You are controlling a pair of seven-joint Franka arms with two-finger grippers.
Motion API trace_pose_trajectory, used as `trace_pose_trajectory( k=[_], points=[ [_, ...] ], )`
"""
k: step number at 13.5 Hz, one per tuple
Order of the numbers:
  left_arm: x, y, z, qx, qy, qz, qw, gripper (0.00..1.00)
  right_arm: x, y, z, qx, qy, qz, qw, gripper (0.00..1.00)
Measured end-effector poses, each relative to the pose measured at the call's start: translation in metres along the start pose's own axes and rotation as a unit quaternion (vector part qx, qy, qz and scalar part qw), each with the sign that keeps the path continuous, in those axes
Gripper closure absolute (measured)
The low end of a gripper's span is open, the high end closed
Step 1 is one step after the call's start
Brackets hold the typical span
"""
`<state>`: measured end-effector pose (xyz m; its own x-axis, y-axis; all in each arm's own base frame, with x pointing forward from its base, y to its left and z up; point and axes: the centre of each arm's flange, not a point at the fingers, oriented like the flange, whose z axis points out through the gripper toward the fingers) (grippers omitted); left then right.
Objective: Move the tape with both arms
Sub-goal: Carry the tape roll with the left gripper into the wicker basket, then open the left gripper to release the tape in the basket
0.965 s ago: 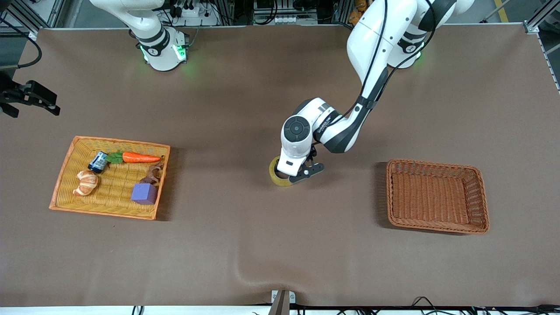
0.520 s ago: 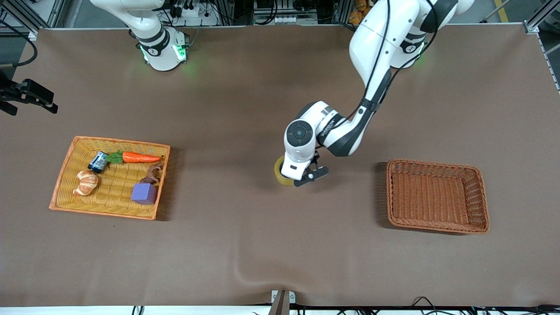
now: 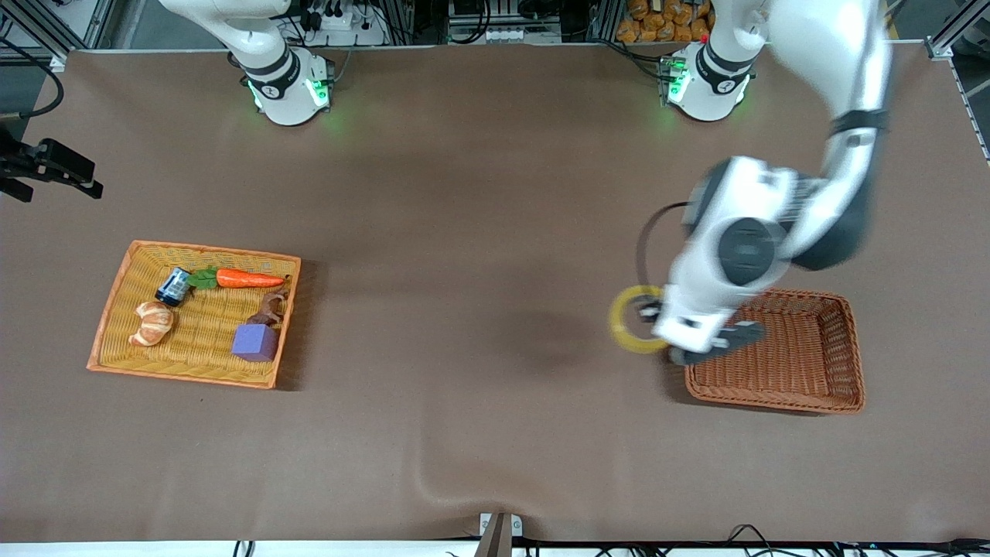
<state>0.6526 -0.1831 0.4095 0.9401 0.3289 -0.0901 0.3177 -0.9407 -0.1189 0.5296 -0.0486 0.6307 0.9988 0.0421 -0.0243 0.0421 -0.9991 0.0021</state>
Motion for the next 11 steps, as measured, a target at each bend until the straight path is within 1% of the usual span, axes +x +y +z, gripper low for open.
trace_pose_trajectory(
  k=[1, 3, 5, 7, 10, 11],
  points=[
    [0.027, -0.048, 0.006, 0.000, -0.011, -0.001, 1.000, 0.78, 0.000, 0.004, 0.000, 0.000, 0.000, 0.004, 1.000, 0.00],
    [0.074, -0.143, 0.038, -0.007, -0.032, 0.022, 0.999, 0.78, -0.001, 0.010, 0.000, 0.000, 0.000, 0.008, 1.000, 0.00],
    [0.102, -0.207, 0.078, -0.019, -0.035, 0.048, 0.998, 0.78, -0.001, 0.008, 0.000, 0.000, 0.000, 0.006, 1.000, 0.00],
    [0.115, -0.226, 0.114, -0.027, -0.029, 0.057, 0.998, 0.78, -0.001, 0.007, 0.000, 0.000, 0.000, 0.005, 1.000, 0.00],
    [0.114, -0.208, 0.142, -0.029, -0.039, 0.070, 0.996, 0.78, 0.000, 0.005, 0.001, 0.000, -0.002, 0.003, 1.000, 0.00],
    [0.113, -0.202, 0.143, -0.029, -0.040, 0.073, 0.996, 0.72, 0.001, 0.004, 0.002, 0.000, -0.003, 0.001, 1.000, 0.00]
  ],
)
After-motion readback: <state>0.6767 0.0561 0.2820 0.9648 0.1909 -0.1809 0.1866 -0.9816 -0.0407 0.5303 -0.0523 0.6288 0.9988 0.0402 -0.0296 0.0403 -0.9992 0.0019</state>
